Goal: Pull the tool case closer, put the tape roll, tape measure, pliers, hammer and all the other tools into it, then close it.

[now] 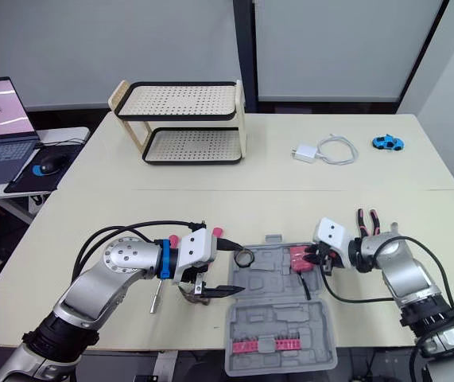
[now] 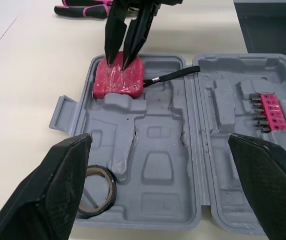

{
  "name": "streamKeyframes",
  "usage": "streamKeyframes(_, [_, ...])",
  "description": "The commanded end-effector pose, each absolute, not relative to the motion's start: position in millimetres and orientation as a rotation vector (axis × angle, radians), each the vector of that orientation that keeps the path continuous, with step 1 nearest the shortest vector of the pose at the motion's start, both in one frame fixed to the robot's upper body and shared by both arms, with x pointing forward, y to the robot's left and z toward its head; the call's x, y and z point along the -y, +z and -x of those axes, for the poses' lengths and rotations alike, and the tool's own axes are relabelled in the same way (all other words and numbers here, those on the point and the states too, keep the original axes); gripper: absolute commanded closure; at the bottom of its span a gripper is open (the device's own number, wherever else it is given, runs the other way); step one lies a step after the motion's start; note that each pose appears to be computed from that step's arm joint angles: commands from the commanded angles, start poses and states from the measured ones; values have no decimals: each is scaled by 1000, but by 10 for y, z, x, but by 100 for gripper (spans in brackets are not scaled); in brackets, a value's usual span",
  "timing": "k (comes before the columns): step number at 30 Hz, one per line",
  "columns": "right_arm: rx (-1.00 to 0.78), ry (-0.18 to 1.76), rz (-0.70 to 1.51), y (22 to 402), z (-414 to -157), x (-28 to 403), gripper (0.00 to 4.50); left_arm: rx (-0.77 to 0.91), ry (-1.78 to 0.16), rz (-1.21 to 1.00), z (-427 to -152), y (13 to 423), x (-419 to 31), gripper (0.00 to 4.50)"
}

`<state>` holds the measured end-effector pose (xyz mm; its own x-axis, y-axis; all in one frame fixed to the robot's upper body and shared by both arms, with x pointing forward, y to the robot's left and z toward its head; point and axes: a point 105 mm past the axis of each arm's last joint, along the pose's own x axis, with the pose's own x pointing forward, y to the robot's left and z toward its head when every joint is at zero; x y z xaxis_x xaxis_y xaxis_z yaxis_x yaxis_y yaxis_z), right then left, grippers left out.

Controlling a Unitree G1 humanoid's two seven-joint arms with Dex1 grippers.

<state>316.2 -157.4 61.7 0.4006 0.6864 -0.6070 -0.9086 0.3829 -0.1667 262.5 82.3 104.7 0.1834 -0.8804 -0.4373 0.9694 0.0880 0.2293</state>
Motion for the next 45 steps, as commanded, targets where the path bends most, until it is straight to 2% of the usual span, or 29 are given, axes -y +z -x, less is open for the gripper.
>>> streamKeyframes(1, [-618, 1051, 533, 389, -3104, 1693, 358, -160, -1390, -542, -2621, 1149, -840, 0])
streamKeyframes(12, [-779, 1016, 583, 95, -2968, 1924, 358, -163, -1372, -551, -2649, 1162, -873, 0])
streamKeyframes(24, [-639, 990, 504, 92, -3023, 1869, 358, -142, -1398, -513, -2620, 1221, -813, 0])
streamKeyframes(38, [-691, 1017, 501, -103, -2907, 1932, 358, -149, -1427, -492, -2577, 1252, -773, 0])
streamKeyframes(45, [-537, 1040, 509, 136, -3057, 1738, 358, -148, -1413, -492, -2596, 1251, -787, 0])
